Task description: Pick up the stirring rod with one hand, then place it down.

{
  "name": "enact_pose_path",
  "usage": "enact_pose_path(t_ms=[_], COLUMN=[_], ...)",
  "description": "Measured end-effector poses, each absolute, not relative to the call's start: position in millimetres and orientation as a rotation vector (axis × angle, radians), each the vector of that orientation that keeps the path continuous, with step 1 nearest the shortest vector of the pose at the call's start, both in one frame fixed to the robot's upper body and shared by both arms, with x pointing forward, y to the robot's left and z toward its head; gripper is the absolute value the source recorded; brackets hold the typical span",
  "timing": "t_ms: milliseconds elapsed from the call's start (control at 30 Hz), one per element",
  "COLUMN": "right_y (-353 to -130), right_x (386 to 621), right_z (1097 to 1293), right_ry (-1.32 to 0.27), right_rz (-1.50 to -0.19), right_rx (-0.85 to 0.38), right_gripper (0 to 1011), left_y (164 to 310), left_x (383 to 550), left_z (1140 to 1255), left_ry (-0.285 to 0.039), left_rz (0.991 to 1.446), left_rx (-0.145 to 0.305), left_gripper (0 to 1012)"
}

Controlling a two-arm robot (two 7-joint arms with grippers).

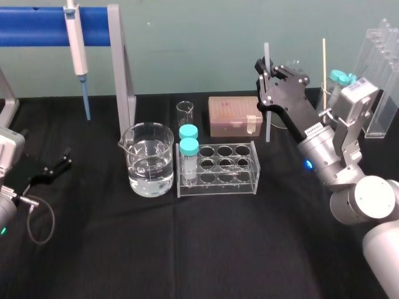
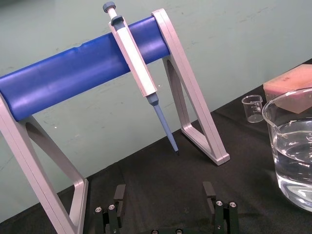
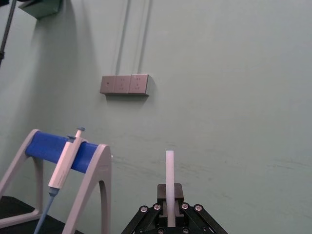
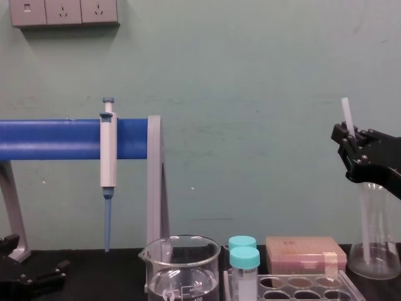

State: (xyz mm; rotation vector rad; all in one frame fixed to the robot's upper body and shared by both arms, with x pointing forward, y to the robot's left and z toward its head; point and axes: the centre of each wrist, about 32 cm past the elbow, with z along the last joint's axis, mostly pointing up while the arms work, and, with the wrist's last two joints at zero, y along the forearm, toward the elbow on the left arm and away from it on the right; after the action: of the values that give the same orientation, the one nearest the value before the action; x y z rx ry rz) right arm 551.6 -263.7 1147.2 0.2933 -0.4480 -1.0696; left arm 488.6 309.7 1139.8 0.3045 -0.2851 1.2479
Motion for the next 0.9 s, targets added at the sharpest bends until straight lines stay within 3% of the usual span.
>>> enact_pose_path(t_ms=[900], right_y=[-260.5], right_x=[544.8], right_z=[1142.4], right_ry=[-0.452], right_rz=[-1.098], right_rx=[0.264], right_gripper=[72], left_y=[309.7], left_x=[488.6], left_z=[1139.8], left_ry=[-0.285], left_rz=[1.248], left_rx=[0.304], left_gripper=[1000])
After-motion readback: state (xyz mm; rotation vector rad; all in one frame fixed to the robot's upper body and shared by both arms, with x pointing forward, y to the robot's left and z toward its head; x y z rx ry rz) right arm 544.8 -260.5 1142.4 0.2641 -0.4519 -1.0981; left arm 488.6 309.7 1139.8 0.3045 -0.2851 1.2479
